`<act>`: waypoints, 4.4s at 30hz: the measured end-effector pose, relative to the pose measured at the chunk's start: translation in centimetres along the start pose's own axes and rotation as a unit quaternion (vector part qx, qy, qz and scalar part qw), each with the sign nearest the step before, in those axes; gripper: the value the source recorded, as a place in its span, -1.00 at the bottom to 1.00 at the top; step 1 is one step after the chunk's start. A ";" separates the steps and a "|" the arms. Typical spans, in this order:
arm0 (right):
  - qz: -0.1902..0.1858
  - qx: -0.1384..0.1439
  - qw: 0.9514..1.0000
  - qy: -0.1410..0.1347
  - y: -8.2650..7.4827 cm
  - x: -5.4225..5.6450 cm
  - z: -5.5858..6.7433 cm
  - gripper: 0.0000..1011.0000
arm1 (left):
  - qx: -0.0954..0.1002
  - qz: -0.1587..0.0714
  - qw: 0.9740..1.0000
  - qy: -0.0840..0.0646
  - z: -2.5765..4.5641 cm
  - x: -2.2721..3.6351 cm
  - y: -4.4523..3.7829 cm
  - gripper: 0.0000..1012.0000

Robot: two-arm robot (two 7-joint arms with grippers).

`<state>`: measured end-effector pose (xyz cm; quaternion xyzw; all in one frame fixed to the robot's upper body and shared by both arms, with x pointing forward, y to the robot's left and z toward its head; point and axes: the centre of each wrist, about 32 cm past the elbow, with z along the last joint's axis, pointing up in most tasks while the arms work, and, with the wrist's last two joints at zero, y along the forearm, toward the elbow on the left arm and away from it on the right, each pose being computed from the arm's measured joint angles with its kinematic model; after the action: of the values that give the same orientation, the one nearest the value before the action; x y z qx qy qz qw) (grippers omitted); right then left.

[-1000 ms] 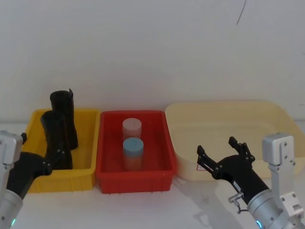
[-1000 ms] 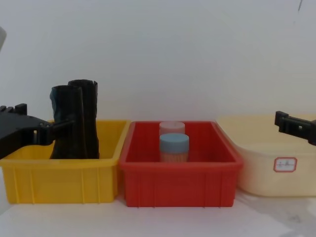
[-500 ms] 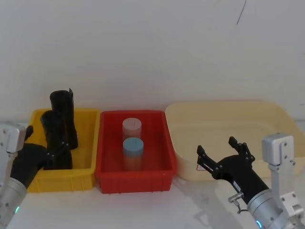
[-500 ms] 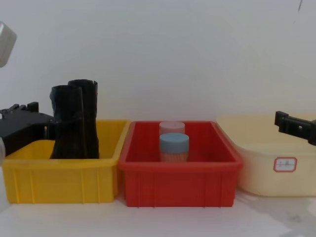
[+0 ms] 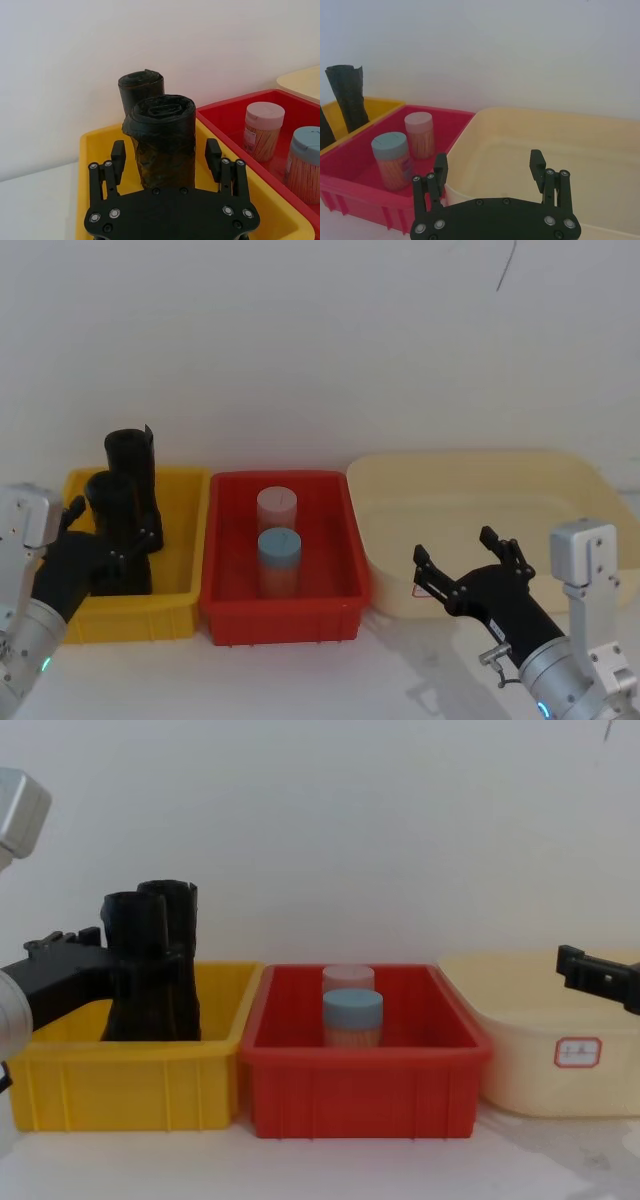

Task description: Pick up the garbage bag with the one hand and transfer it to the other hand.

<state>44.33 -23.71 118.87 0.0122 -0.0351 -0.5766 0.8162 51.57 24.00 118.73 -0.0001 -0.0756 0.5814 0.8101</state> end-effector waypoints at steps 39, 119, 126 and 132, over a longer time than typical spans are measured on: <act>0.000 0.000 1.000 0.000 0.0 0.0 0.0 0.98 | -0.028 -0.037 0.999 -0.027 1.93 -0.24 -2.10 -0.10; 0.003 0.017 1.000 -0.006 0.4 -0.2 0.1 0.98 | -0.167 -0.389 0.905 0.038 8.79 -11.08 -14.12 -0.10; 0.005 0.029 0.999 -0.016 0.9 -0.2 0.0 0.98 | -0.167 -0.389 0.905 0.041 8.63 -11.17 -14.13 -0.10; 0.011 0.040 0.999 -0.026 1.4 -0.3 -0.1 0.98 | -0.167 -0.389 0.905 0.043 8.53 -11.22 -14.13 -0.10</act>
<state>45.53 -22.98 118.85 0.0297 -0.0792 -0.5658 0.8202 60.33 8.10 127.04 -0.1306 -0.1309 0.1983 0.9625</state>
